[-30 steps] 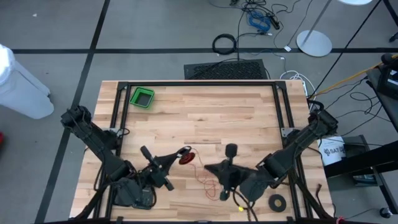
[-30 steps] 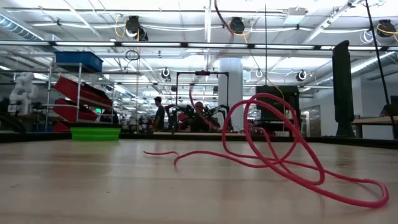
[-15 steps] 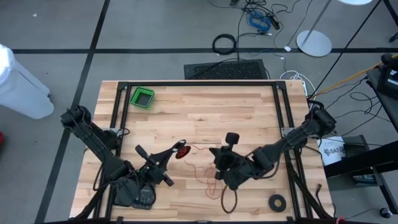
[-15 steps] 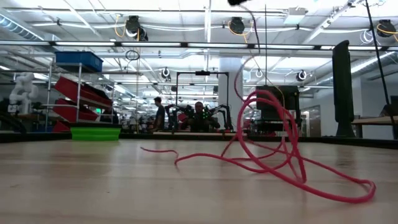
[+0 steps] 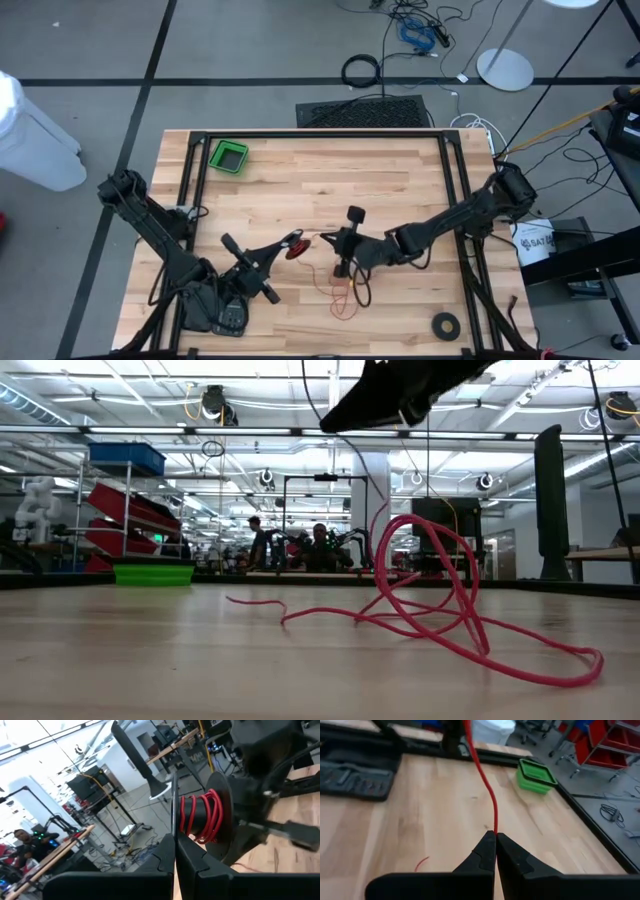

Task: Coil cords
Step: Uncoil the red wire from the spool

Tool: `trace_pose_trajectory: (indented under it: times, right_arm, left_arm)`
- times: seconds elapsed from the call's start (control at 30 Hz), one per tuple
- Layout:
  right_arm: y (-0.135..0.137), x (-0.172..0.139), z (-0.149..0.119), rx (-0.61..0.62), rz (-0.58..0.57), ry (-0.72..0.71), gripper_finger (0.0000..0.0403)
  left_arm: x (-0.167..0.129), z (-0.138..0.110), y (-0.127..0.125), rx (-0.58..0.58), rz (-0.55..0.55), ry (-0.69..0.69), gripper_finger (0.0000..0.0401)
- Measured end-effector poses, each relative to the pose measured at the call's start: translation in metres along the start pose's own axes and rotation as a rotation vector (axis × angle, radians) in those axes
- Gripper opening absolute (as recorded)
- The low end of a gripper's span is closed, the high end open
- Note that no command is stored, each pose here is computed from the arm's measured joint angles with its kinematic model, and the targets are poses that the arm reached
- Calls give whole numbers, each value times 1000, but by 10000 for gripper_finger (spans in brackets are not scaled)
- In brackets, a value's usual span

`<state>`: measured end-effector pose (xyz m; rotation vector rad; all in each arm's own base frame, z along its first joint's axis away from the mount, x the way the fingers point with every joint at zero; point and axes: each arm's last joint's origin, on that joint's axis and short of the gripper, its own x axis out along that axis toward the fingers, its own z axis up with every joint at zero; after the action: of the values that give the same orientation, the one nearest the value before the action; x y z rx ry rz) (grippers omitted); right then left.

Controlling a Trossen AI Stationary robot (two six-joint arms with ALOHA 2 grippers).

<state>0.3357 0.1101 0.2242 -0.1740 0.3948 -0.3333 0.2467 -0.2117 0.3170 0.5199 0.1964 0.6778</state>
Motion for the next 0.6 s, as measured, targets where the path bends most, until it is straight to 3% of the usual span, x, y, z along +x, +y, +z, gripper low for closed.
trace_pose_trajectory:
  times: [0.17, 0.6]
  right_arm:
    - [0, 0, -11, 17, 4, -22, 8]
    - [31, -31, 1, -49, 127, -155, 68]
  left_arm:
    - [2, 0, 0, -8, 3, 1, 4]
    - [13, 0, 2, -104, 22, 12, 4]
